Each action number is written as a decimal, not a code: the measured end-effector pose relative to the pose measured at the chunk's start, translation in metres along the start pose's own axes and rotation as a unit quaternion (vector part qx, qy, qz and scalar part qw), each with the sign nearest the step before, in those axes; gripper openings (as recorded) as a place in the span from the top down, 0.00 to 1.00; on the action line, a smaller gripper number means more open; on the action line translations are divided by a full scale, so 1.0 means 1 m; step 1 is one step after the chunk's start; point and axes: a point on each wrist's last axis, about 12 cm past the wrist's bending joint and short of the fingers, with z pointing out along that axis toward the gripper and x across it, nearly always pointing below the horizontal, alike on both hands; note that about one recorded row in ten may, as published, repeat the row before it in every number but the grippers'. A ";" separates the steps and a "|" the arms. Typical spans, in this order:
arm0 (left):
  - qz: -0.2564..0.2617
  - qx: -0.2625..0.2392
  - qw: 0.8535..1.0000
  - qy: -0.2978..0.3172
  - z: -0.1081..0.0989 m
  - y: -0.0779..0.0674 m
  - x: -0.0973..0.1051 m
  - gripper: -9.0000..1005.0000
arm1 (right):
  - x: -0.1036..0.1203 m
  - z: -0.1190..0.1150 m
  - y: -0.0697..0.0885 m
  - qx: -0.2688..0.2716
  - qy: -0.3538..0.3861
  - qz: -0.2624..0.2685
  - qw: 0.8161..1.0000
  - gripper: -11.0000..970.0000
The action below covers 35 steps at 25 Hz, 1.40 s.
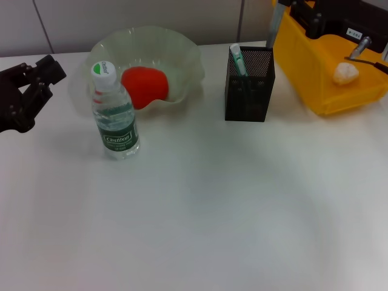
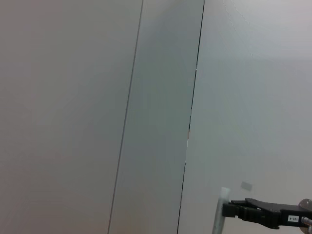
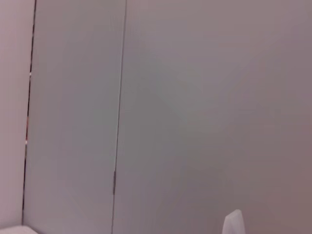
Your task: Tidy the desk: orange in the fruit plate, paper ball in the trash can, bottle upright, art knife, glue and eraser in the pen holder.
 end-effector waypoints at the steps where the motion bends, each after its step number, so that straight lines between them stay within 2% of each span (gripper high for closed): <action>1: 0.000 0.001 1.000 0.001 0.000 0.000 0.000 0.86 | 0.001 0.000 0.000 -0.002 -0.002 0.007 1.000 0.85; 17: 0.006 0.008 1.000 0.003 0.002 -0.002 0.001 0.86 | 0.002 0.023 -0.005 -0.020 0.014 0.063 0.998 0.85; 35: 0.004 0.008 1.000 0.003 -0.001 -0.004 0.002 0.86 | 0.020 0.018 0.001 -0.018 0.056 0.092 0.994 0.84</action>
